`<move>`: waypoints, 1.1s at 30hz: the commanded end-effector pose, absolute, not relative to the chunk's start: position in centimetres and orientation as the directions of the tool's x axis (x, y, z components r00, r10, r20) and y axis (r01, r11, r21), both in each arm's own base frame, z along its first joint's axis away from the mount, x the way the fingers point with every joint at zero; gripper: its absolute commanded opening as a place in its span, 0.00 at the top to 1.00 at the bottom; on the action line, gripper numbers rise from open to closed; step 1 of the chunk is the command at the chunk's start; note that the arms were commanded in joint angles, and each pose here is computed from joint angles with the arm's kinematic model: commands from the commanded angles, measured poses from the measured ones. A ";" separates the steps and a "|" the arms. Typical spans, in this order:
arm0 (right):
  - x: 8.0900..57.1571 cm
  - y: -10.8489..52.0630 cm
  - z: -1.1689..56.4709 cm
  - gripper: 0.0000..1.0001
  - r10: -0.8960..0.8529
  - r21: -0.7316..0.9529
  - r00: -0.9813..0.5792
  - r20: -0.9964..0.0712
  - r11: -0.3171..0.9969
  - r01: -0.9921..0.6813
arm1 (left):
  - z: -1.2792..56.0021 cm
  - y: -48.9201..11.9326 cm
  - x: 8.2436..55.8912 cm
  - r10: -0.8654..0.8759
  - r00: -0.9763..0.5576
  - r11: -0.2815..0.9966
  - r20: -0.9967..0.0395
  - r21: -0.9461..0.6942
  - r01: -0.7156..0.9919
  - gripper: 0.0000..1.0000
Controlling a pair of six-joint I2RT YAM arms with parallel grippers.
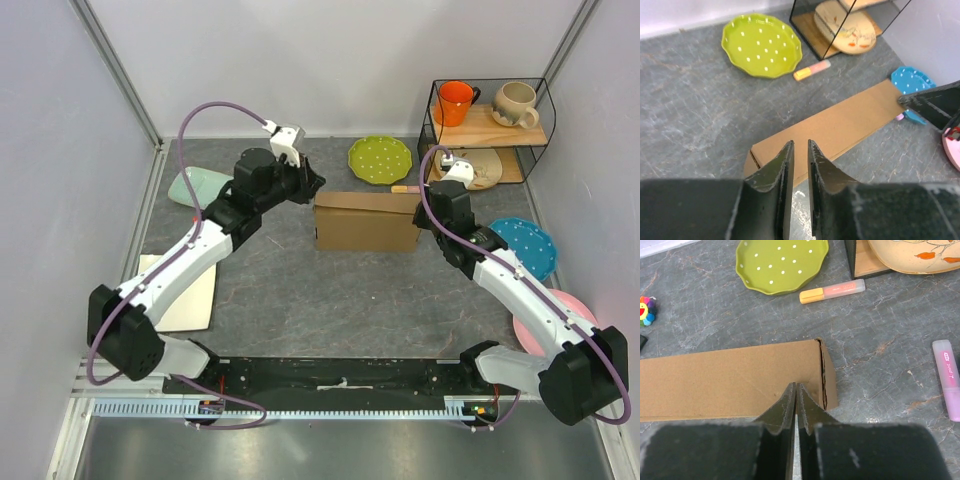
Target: Fold the paper box
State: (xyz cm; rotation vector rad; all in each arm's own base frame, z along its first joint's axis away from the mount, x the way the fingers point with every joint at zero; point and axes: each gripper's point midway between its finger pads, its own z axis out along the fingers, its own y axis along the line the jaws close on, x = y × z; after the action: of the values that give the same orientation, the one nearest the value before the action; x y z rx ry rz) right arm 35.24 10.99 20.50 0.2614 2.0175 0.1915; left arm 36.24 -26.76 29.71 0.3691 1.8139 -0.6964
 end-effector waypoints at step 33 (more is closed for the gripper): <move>32.5 9.7 14.0 0.91 0.251 0.216 -0.586 -0.771 0.968 0.130 | 16.5 -26.6 35.2 -0.105 -0.632 0.736 -0.768 -0.487 0.470 0.83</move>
State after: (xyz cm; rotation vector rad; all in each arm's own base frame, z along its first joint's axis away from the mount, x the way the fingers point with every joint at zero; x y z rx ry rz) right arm 34.38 10.26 19.72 0.2763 2.0238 0.2195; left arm 36.35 -27.08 20.26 0.2886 1.9707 -0.8801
